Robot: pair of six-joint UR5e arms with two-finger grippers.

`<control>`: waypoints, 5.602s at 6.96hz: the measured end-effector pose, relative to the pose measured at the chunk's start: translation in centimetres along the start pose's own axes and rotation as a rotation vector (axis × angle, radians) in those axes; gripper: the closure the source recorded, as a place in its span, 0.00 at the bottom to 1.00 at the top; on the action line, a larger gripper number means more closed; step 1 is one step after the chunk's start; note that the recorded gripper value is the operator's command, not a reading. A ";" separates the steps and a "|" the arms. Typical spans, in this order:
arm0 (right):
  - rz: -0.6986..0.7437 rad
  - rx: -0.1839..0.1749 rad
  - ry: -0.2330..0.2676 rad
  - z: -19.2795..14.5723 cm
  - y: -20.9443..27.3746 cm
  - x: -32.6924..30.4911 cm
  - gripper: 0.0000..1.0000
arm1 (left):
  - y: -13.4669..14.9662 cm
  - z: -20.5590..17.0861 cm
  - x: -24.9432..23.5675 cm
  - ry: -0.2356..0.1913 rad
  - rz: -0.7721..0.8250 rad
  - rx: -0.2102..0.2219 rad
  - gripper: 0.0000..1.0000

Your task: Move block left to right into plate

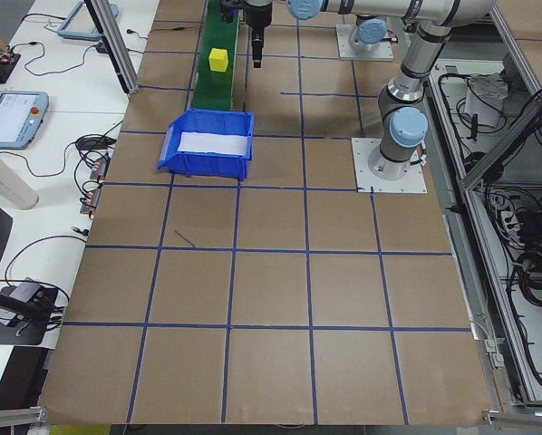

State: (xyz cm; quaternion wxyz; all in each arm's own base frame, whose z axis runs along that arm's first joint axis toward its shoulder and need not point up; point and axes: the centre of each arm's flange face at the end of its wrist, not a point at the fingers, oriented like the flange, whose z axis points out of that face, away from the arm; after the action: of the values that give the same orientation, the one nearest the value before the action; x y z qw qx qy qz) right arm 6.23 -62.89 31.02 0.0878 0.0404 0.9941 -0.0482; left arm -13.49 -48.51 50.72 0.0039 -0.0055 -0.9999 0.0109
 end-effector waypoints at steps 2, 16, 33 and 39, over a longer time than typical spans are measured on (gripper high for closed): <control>0.024 -0.013 -0.046 1.0 -0.2 -0.7 0.00 | 0.0 0.0 0.0 0.000 0.005 0.000 0.00; 0.071 -0.034 -0.055 2.3 -1.2 -0.6 0.00 | -0.1 -0.1 -0.5 0.001 0.018 0.003 0.00; -0.277 -0.144 0.216 -11.4 9.6 36.8 0.69 | -0.1 -0.1 -0.6 0.001 0.021 0.004 0.00; -0.208 -0.200 0.081 -6.3 23.8 51.0 0.35 | -0.1 -0.1 -0.6 0.001 0.021 0.003 0.00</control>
State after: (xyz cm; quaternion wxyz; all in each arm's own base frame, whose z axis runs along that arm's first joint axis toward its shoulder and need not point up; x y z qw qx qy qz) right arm -42.77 -34.97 25.96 0.0457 -0.0698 0.9955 0.0439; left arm -12.90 -48.64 50.81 0.0043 -0.0158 -0.9998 0.0127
